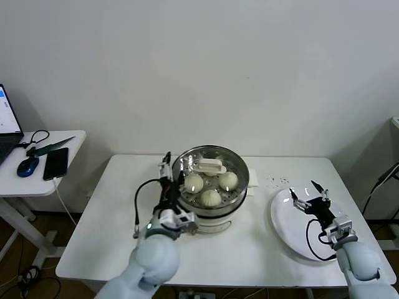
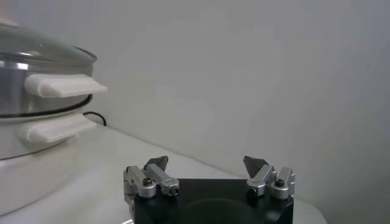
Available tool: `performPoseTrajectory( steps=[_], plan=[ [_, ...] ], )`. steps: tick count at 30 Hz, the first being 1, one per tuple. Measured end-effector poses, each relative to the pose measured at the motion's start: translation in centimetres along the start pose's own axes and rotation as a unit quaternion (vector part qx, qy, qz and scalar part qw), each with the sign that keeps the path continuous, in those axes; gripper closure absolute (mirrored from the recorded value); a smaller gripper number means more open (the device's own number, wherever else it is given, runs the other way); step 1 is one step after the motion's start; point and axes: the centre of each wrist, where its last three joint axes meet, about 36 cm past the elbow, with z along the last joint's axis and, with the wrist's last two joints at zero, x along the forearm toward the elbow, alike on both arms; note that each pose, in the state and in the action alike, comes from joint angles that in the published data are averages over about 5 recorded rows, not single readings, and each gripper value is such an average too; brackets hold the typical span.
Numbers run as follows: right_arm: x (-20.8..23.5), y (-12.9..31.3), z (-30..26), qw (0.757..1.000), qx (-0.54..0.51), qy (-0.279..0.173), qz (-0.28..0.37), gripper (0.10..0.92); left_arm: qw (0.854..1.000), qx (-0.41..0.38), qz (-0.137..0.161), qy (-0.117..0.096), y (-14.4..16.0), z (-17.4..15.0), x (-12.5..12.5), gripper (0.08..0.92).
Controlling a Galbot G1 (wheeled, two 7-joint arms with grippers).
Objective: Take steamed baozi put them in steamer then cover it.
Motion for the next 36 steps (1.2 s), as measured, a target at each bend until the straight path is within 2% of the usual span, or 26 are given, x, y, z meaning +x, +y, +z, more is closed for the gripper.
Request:
performPoseTrajectory(
  steps=[3,5,9,14,18,25,31,36],
  plan=[
    [0.0,0.1,-0.1,1.000,-0.003,-0.002,0.000,0.200,0.999,0.048,0.012,0.021,0.3,2.0,0.1,0.177],
    [0.0,0.2,-0.2,1.000,-0.003,-0.005,0.000,0.200,0.996,0.082,0.021,0.026,0.5,3.4,0.1,0.177],
    [0.0,0.4,-0.4,1.000,-0.005,-0.011,-0.002,0.200,0.986,0.165,0.034,0.012,0.9,6.5,0.3,0.177],
    [0.3,0.8,-0.5,1.000,-0.008,-0.021,-0.002,0.200,0.960,0.279,0.039,-0.007,0.7,10.3,1.1,0.177],
    [0.6,1.1,-0.5,0.999,-0.014,-0.030,0.002,0.200,0.936,0.352,0.028,-0.006,0.2,13.0,2.3,0.177],
    [1.7,1.6,0.2,0.998,-0.038,-0.042,0.013,0.200,0.900,0.435,0.004,0.013,-1.1,16.2,4.7,0.177],
    [2.9,1.7,0.9,0.997,-0.057,-0.043,0.022,0.200,0.883,0.468,-0.015,0.024,-1.7,18.1,6.5,0.177],
    [3.7,1.7,1.3,0.996,-0.068,-0.042,0.028,0.200,0.876,0.481,-0.025,0.029,-1.9,19.0,7.4,0.177]
  ],
)
